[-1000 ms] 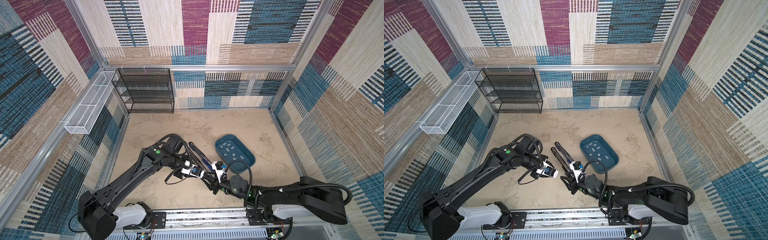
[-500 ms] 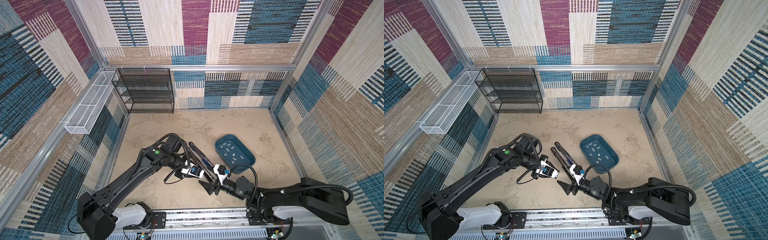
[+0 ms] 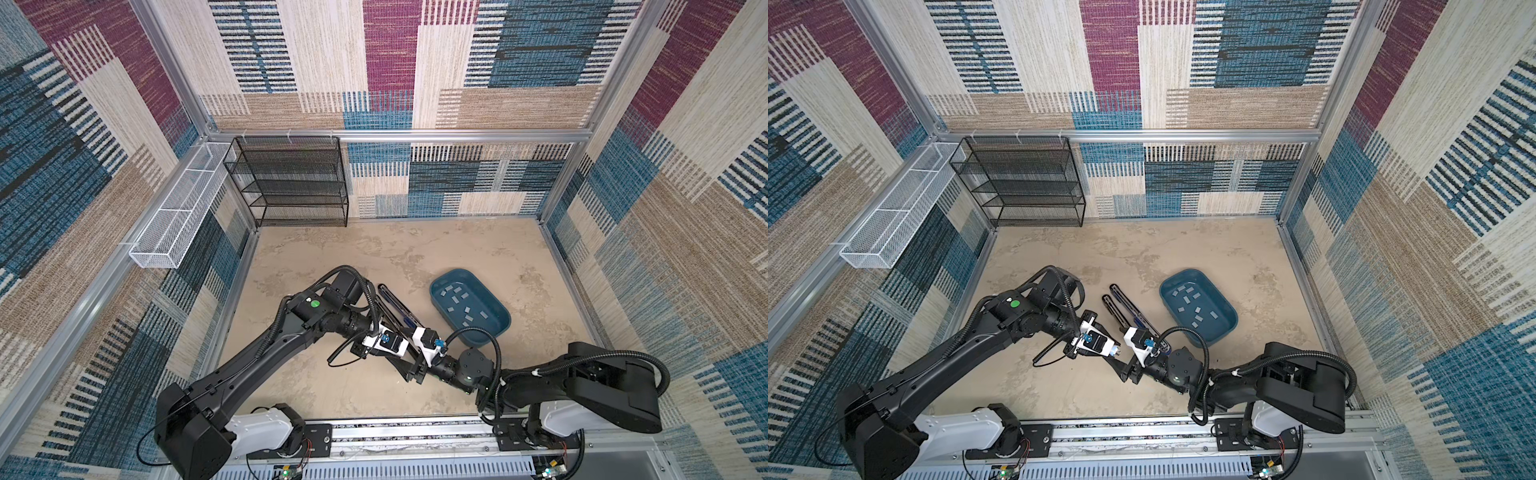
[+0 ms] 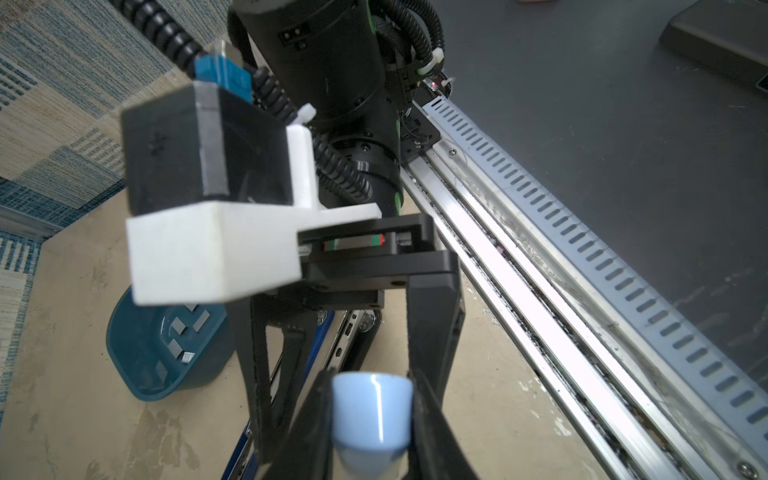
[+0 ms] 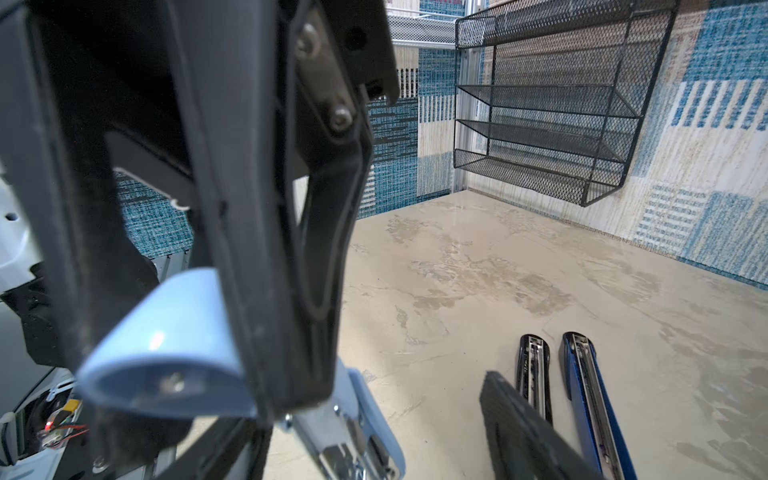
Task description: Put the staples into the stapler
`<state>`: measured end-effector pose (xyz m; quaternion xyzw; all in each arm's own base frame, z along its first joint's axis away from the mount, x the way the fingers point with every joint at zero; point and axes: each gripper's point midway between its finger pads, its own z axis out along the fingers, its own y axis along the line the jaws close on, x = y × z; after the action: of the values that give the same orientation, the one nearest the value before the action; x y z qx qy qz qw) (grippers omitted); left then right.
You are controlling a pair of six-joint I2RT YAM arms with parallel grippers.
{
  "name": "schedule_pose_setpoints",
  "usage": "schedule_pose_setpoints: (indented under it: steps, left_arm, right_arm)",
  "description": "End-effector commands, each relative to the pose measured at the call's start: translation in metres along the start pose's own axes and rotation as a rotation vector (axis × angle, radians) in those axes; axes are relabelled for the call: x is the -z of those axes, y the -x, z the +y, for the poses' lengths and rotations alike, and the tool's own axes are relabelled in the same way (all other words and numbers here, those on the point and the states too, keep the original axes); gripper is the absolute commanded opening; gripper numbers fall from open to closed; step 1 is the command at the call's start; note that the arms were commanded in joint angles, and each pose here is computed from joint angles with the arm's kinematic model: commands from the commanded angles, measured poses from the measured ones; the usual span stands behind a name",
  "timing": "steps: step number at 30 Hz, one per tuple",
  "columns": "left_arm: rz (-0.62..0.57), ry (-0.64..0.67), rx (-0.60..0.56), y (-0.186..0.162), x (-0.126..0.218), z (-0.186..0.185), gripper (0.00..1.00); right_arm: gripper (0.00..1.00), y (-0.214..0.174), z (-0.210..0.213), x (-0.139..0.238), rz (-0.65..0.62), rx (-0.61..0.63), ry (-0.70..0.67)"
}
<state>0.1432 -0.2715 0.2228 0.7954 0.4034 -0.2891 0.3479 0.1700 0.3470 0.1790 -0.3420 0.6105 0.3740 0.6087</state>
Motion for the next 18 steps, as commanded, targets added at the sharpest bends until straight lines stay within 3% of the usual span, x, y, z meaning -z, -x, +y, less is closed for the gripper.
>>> schedule_pose_setpoints:
  steps: [1, 12, 17, 18]
  left_arm:
    - [-0.033, 0.008, 0.007, 0.008, 0.002, 0.003, 0.00]
    - [-0.026, 0.013, 0.002, 0.007, 0.002, 0.003, 0.00]
    - [-0.004, 0.029, 0.002, 0.003, 0.002, 0.005, 0.00]
    - [0.004, 0.038, 0.003, 0.001, 0.002, 0.007, 0.05]
  right_arm:
    - [0.66, 0.011, 0.002, -0.005, -0.047, 0.009, 0.005]
    - [0.27, 0.009, 0.006, 0.001, -0.039, -0.015, 0.035]
    - [0.19, 0.008, 0.012, 0.002, -0.019, -0.040, 0.067]
    - [0.18, 0.006, 0.012, 0.002, -0.010, -0.049, 0.068]
